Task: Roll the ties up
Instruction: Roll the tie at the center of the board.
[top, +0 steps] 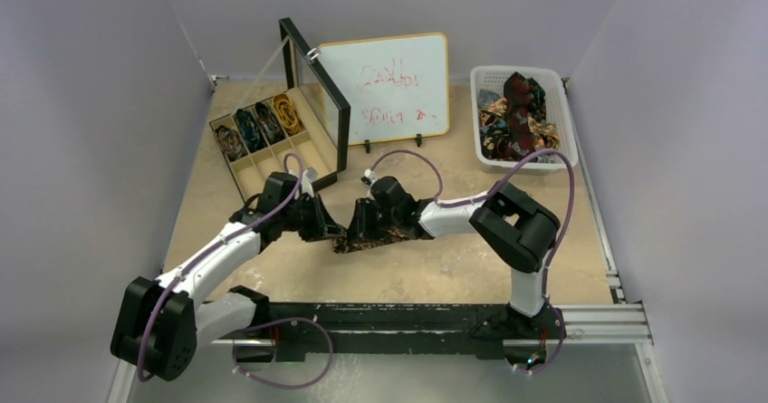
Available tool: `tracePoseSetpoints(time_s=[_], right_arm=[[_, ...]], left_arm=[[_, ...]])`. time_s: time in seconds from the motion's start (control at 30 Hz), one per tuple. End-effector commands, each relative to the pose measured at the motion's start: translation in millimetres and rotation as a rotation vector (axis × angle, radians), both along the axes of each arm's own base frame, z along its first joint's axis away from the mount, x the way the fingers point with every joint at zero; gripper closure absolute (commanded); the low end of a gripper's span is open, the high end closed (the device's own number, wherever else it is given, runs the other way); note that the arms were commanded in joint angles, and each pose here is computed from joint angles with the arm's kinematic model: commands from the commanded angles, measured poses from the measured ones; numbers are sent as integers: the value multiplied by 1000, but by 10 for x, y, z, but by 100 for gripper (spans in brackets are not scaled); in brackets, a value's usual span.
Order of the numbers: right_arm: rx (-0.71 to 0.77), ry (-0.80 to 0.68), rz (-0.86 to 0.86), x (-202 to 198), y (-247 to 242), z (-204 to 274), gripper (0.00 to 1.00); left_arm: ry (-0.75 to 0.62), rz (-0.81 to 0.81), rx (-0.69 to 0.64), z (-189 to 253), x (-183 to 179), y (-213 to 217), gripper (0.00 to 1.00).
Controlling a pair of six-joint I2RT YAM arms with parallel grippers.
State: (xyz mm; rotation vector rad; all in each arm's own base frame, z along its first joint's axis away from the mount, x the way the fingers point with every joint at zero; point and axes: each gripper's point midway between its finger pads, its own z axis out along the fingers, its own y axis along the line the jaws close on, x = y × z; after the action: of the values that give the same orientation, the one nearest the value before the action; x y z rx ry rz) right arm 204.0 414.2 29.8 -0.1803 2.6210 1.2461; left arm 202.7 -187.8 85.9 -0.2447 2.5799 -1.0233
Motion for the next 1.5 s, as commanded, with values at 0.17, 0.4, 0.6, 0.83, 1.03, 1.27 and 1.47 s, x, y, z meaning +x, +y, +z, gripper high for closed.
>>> tracePoseSetpoints(time_s=[0.17, 0.4, 0.6, 0.83, 1.03, 1.27, 1.47], right_arm=[[-82, -64, -98, 165, -339, 154, 76], [-135, -122, -287, 427, -831, 242, 76], [-80, -153, -367, 580, -1189, 438, 71], [-75, -190, -335, 599, -1216, 570, 54], [-34, -313, -319, 673, -1277, 867, 38], [-50, -499, -296, 1047, -1635, 1215, 18], [182, -901, -43, 845, -1428, 1872, 12]], left_arm=[[-70, -34, 11, 144, 152, -58, 100], [-47, -79, 25, 69, 160, -169, 100], [-25, -109, 73, -9, 152, -294, 100], [10, -144, 111, -143, 139, -484, 88], [27, -143, 94, -144, 130, -622, 63], [-118, -115, 35, 445, 176, -593, 33], [-167, 11, 96, 536, 99, -263, 19]])
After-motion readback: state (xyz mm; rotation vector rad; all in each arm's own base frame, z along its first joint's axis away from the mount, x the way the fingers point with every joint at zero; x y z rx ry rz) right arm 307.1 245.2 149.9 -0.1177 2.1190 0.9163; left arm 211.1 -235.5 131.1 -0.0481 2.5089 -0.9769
